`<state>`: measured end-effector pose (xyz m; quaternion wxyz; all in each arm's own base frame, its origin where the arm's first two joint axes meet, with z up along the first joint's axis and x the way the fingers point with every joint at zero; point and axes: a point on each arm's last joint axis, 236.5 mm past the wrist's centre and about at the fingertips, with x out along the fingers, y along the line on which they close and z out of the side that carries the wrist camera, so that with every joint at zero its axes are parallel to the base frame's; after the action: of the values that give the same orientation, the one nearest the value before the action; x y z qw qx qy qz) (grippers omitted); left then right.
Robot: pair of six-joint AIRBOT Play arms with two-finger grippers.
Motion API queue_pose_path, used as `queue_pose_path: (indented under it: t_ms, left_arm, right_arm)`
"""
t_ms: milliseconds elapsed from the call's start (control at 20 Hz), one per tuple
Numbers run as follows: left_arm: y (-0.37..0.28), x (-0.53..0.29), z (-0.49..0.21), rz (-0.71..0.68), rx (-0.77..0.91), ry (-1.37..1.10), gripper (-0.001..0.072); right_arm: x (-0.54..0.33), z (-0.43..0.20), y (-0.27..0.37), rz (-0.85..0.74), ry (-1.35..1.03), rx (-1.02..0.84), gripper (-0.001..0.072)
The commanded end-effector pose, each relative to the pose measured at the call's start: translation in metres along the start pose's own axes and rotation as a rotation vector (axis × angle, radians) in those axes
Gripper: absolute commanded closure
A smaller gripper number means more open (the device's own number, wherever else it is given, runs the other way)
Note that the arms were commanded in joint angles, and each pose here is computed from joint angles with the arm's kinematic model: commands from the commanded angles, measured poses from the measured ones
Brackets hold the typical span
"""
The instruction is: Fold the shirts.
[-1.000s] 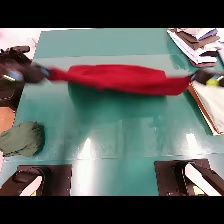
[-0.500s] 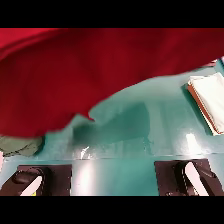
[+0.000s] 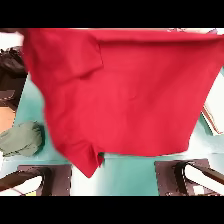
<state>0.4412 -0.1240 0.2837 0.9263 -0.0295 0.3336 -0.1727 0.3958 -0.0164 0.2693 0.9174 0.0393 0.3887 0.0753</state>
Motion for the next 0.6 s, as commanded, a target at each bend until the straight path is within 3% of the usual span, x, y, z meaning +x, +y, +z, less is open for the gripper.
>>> queue_pose_path:
  t_ms: [0, 200, 400, 550]
  left_arm:
    - [0.021, 0.122, -0.085, -0.030, -0.087, 0.314, 0.0670]
    - [0.056, 0.198, -0.106, 0.008, -0.146, 0.306, 0.0671]
    - [0.084, 0.206, -0.074, 0.028, -0.207, 0.162, 0.0671]
    - [0.092, 0.197, -0.100, 0.021, -0.182, 0.274, 0.0670]
  right_arm:
    - [0.114, -0.064, -0.016, -0.033, 0.338, -0.010, 0.0699]
    - [0.198, -0.098, -0.049, -0.042, 0.418, 0.074, 0.0699]
    - [0.222, -0.060, -0.063, -0.003, 0.344, 0.130, 0.0699]
    - [0.224, -0.055, -0.058, 0.023, 0.348, 0.131, 0.0699]
